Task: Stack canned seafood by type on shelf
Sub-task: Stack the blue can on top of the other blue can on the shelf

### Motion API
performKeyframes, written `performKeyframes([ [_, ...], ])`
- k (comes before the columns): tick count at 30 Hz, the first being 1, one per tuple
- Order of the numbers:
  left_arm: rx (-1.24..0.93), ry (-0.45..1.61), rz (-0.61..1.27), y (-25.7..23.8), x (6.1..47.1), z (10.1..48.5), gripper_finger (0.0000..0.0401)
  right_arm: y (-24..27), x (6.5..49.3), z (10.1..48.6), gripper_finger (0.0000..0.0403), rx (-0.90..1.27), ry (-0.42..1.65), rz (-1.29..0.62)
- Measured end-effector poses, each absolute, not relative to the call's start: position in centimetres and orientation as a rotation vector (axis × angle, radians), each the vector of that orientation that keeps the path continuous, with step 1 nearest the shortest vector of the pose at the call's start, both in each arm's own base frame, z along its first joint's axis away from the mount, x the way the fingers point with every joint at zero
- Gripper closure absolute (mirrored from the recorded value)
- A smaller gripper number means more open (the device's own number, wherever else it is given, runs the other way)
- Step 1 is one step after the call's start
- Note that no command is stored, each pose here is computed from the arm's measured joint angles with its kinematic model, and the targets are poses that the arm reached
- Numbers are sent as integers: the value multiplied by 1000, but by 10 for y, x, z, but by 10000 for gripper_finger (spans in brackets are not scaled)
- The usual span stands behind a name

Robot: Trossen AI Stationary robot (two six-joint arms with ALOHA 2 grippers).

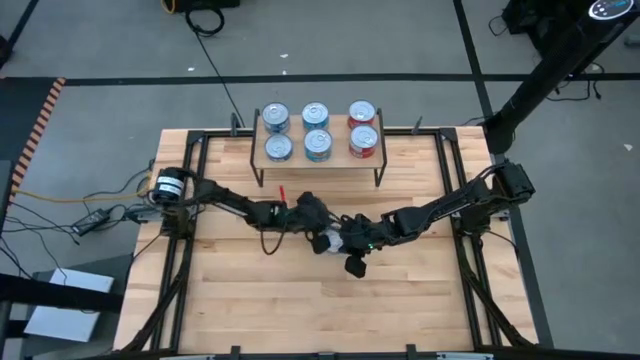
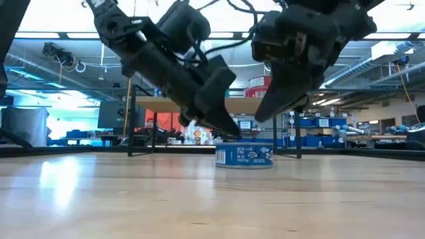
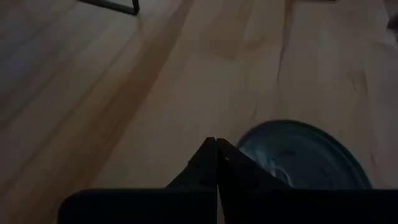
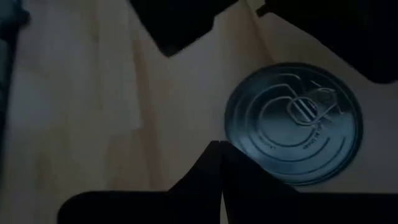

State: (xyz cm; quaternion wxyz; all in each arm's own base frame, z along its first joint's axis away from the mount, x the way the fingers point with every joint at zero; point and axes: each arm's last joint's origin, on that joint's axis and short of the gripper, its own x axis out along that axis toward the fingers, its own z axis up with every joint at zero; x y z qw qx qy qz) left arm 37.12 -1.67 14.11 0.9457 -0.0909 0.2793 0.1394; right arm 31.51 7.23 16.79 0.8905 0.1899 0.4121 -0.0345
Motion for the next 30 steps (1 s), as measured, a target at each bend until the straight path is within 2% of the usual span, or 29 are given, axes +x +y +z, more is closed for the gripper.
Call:
performKeyframes([
  [6,-163,585,238,-5,376,129,400,75,320,148,394,375,910,-52],
  [19,-165,641,196,-14,376,113,400,71,324,129,394,400,965,-65],
  [30,-154,650,156,-24,375,112,400,69,320,157,394,468,877,-88],
])
